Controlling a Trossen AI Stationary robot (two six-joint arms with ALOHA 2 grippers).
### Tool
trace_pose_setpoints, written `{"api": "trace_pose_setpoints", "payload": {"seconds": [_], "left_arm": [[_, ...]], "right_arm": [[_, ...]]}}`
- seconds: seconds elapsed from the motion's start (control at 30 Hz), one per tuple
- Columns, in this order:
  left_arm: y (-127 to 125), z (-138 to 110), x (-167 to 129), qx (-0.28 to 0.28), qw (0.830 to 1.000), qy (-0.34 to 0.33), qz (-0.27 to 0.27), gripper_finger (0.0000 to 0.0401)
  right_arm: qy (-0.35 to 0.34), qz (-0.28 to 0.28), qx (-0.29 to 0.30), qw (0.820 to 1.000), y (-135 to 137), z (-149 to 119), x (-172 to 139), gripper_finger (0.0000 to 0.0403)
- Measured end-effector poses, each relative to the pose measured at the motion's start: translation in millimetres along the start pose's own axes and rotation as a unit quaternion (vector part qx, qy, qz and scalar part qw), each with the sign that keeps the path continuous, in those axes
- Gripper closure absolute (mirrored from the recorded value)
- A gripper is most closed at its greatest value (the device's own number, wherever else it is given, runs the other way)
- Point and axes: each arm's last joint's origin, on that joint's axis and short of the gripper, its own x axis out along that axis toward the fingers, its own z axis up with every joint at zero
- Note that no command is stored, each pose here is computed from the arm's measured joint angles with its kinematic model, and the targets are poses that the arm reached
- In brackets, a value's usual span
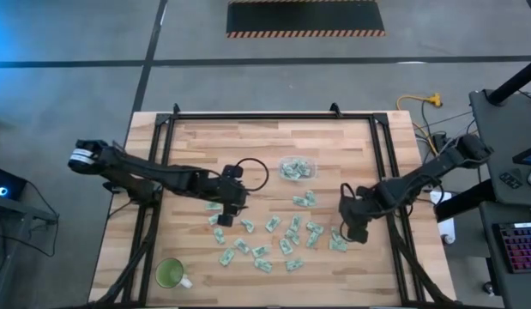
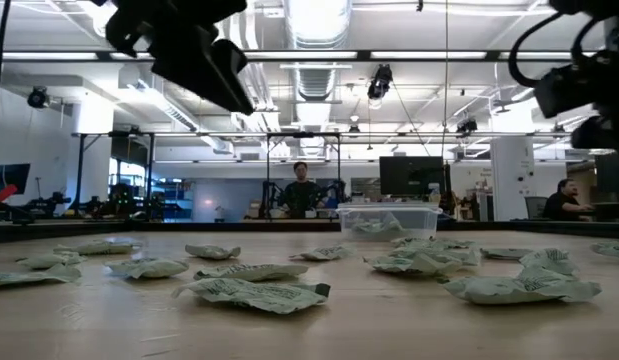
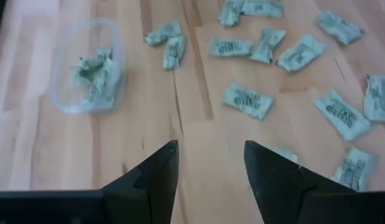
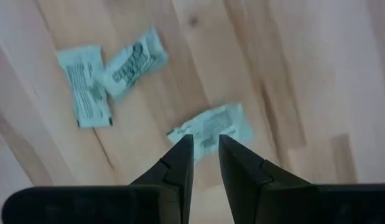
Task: Pick and place Stevia / Truvia into bins
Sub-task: Put the stevia packet into the transparent bin
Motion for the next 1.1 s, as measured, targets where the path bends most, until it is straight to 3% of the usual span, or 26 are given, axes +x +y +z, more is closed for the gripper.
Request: {"api": "trace_pose_setpoints", "payload": {"seconds": [0.43,0.87,1.1], "left_arm": [[-10.4,-27.0,8.9,-0.048,0.997,0.053,-0.018,0.0235],[-16.1,-26.4,8.0,-0.042,0.997,0.051,-0.032,0.0235],[-16.0,-25.6,8.1,-0.042,0.998,0.047,-0.031,0.0235]], "right_arm": [[-0.040,0.027,0.000,0.999,5.5,-8.5,19.7,0.0329],[-0.016,-0.004,0.035,0.999,-10.4,-19.8,38.1,0.0233],[-0.026,-0.014,0.035,0.999,-12.0,-20.1,39.4,0.0210]]}}
